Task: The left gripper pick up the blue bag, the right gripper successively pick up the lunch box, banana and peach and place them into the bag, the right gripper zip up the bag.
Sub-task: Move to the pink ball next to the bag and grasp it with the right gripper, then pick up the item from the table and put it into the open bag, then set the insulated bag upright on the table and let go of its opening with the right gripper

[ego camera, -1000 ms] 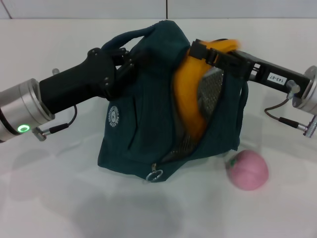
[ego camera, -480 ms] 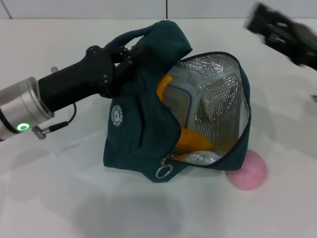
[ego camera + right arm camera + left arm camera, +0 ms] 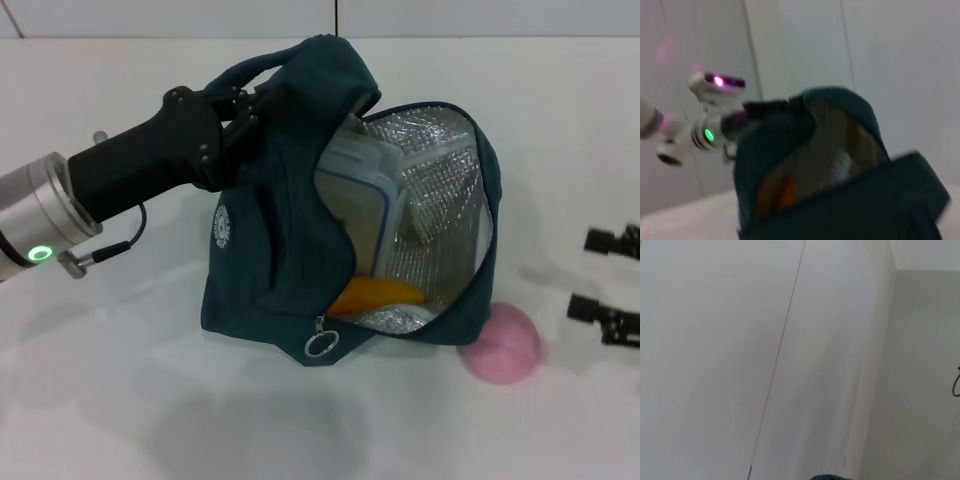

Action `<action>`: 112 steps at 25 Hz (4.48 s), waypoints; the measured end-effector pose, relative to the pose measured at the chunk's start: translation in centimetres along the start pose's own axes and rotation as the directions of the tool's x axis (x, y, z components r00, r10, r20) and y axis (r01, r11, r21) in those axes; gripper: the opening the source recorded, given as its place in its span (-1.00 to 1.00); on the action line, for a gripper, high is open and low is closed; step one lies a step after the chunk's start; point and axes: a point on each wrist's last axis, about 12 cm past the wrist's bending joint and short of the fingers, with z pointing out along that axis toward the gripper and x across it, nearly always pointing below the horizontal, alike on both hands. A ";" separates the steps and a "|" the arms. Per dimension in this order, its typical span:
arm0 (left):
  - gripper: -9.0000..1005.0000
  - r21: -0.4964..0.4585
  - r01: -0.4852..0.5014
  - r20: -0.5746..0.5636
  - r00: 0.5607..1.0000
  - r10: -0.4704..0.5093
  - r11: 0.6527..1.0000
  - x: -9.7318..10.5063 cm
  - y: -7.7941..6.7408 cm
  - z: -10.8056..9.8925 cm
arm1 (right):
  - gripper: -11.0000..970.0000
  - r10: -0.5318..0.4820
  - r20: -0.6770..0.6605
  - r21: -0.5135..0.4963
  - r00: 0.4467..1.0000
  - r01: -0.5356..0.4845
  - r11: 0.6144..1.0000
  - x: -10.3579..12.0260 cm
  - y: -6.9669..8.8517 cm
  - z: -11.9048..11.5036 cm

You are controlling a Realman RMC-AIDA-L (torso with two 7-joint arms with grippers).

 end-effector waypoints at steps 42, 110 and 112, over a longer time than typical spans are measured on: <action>-0.88 -0.010 -0.015 -0.010 1.000 0.015 1.000 0.1 0.3 0.5 | -0.30 -0.054 -0.019 0.126 0.998 0.056 0.990 1.6 -0.4 2.1; -0.88 0.007 -0.014 0.001 1.000 0.014 1.000 -0.1 0.4 1.5 | 0.27 -0.185 -0.266 -0.233 0.946 0.123 0.965 0.2 0.5 8.3; -0.88 0.006 -0.014 0.001 1.000 0.014 1.000 -0.1 0.4 1.5 | 0.28 -0.184 -0.262 -0.230 0.947 0.124 0.965 0.2 0.5 8.4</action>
